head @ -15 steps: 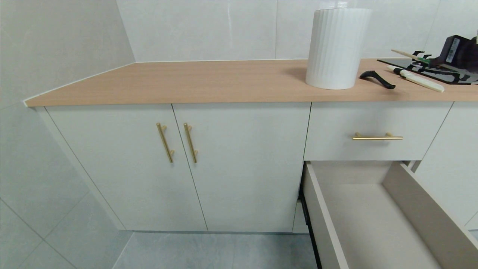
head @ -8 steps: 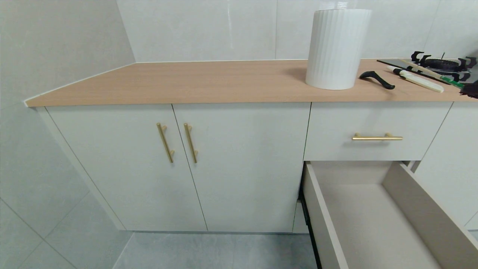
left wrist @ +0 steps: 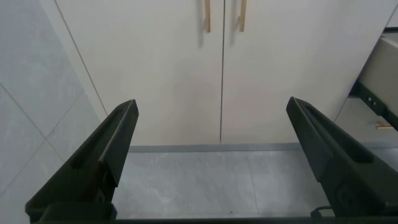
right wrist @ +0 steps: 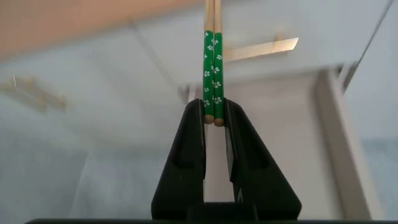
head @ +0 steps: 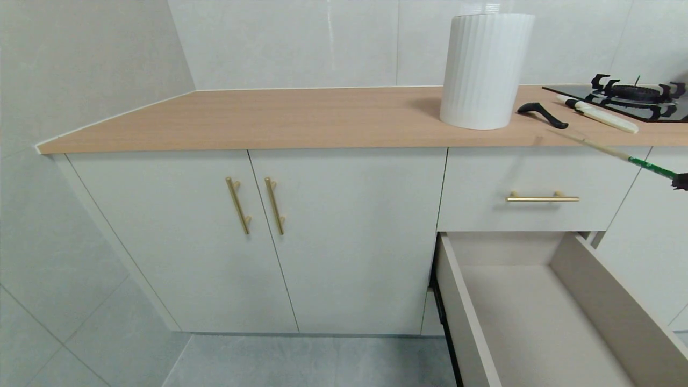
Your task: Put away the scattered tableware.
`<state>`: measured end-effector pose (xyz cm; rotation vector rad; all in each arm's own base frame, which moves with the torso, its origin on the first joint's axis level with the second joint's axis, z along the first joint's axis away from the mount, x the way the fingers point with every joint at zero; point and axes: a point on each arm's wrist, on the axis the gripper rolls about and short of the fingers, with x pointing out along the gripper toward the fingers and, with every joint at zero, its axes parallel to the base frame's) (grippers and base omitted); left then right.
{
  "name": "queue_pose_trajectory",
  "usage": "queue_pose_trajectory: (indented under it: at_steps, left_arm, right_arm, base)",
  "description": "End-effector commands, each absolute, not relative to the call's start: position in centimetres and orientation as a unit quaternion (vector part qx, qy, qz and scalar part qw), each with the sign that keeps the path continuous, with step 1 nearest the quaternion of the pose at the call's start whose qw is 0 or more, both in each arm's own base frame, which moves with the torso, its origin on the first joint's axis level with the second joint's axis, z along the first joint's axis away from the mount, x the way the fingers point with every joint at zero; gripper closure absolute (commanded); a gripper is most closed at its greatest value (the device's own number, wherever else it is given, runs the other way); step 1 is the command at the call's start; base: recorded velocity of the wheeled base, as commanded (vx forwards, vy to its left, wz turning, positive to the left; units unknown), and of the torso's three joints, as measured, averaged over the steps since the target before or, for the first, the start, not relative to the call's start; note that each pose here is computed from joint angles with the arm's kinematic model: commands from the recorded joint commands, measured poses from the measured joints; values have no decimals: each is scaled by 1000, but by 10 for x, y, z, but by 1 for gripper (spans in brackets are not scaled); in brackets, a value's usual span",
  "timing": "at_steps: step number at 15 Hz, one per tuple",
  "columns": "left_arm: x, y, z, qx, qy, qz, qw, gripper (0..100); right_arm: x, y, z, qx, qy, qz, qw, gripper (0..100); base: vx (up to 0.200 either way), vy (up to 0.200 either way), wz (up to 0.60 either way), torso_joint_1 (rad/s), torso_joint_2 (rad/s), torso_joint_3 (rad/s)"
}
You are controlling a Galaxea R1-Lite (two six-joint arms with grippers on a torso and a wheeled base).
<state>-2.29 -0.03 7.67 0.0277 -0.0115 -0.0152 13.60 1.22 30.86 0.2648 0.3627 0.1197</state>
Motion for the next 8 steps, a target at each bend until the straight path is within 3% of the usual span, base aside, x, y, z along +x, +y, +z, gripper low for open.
queue_pose_trajectory:
  at_steps: [1,8]
  left_arm:
    - [-23,0,77,14,-5,-8,1000,0]
    - [-23,0,77,14,-6,-8,1000,0]
  right_arm:
    - [140,20,307,120,235,69,962,100]
    - [155,41,278,53,393,40,917,100]
  base:
    - [0,0,0,0,0,0]
    - [0,0,0,0,0,0]
